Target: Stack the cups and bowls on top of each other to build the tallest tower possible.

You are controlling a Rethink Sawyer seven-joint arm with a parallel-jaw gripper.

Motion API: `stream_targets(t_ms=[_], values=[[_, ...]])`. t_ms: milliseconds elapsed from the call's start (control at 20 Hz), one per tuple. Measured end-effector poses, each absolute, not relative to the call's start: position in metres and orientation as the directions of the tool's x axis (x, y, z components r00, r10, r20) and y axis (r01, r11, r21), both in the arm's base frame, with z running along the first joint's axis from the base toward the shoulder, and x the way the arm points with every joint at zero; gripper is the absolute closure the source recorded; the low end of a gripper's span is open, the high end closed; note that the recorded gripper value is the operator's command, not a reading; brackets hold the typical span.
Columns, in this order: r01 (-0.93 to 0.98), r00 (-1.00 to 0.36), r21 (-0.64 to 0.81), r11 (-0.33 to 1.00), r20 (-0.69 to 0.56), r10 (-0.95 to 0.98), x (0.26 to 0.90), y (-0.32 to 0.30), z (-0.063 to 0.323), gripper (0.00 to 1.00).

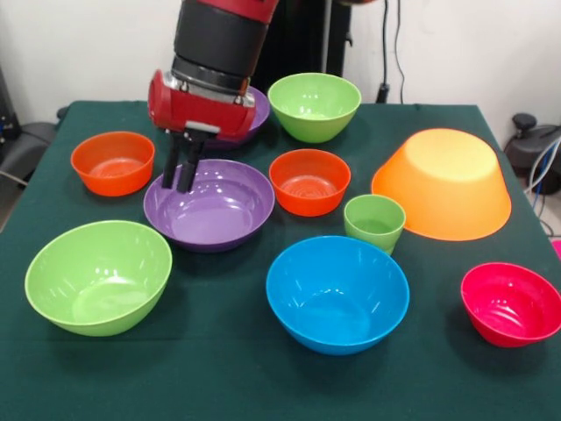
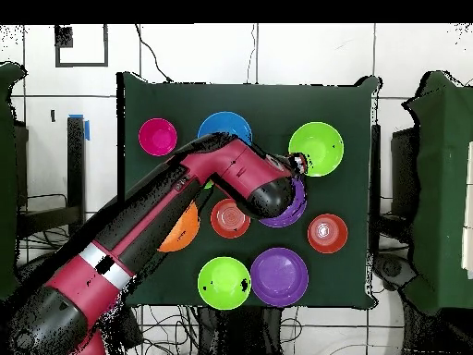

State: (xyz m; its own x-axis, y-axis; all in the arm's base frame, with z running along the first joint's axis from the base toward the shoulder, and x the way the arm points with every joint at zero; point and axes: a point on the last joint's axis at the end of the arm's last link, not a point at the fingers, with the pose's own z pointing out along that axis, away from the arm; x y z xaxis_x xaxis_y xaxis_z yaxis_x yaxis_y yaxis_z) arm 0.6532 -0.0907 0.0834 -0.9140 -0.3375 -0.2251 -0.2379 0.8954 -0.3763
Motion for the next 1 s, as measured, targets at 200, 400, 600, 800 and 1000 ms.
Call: stream_targets(t_ms=[200, 400, 600, 800, 1000], values=[[-0.229, -0.914, -0.381, 0.896, -0.232, -0.333, 0.653, -0.092, 0.091, 1.00], [-0.224, -0.913, -0.380, 0.898, -0.240, -0.330, 0.654, -0.092, 0.094, 1.00], [-0.219, -0.913, -0.377, 0.900, -0.246, -0.325, 0.653, -0.092, 0.094, 0.00], [-0.187, -0.915, -0.363, 0.913, -0.274, -0.296, 0.650, -0.093, 0.097, 0.00], [-0.160, -0.917, -0.359, 0.920, -0.291, -0.273, 0.645, -0.096, 0.104, 0.00]])
